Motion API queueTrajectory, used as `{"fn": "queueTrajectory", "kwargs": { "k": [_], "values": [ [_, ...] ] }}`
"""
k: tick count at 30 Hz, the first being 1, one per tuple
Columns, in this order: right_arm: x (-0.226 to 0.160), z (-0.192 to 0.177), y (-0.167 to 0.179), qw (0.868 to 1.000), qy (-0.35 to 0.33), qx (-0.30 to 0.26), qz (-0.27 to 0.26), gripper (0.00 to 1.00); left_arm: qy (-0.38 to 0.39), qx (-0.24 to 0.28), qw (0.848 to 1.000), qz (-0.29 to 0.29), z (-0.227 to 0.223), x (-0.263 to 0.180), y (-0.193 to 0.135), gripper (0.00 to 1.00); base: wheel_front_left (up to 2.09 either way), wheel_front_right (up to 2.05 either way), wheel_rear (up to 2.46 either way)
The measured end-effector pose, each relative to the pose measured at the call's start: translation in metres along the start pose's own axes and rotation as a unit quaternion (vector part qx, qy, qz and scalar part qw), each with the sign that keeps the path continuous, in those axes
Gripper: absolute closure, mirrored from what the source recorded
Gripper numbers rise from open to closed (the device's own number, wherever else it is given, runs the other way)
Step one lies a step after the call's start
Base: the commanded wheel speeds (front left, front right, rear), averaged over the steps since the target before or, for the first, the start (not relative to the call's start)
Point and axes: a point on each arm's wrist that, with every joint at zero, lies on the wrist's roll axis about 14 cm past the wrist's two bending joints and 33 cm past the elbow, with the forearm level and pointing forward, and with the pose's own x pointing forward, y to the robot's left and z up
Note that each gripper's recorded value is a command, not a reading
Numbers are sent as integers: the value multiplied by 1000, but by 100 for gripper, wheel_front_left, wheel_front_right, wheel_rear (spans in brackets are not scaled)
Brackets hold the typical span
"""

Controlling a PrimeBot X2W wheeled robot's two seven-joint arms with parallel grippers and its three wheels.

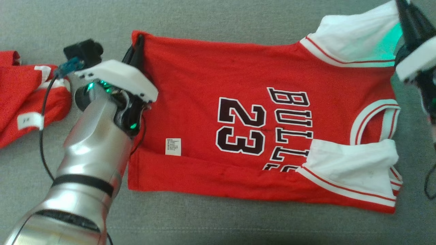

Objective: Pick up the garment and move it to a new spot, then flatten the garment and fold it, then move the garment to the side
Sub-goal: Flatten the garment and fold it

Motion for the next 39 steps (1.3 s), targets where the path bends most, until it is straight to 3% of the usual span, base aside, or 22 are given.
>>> {"fn": "queueTrajectory", "kwargs": {
  "k": [10,23,34,35,36,37,38,39],
  "values": [
    [-67,-35,9,997,29,65,16,100,-14,-79,997,3,-9,-31,9,100,0,0,0],
    [-132,-97,5,987,86,130,-32,100,37,-200,979,18,-49,-92,24,100,0,0,0],
    [-164,-126,9,980,108,152,-69,100,88,-189,977,52,-77,-126,31,100,0,0,0],
    [-165,-128,9,979,110,153,-71,100,93,-187,977,53,-80,-127,31,90,0,0,0],
    [-166,-131,10,979,114,153,-74,74,98,-180,977,56,-82,-128,31,50,0,0,0],
    [-168,-134,11,978,120,152,-75,20,99,-170,979,59,-83,-129,31,0,0,0,0],
    [-169,-136,12,978,121,151,-77,0,97,-160,980,61,-83,-129,33,0,0,0,0],
    [-169,-137,13,978,122,150,-78,0,96,-151,982,62,-82,-129,33,0,0,0,0]
  ]
}}
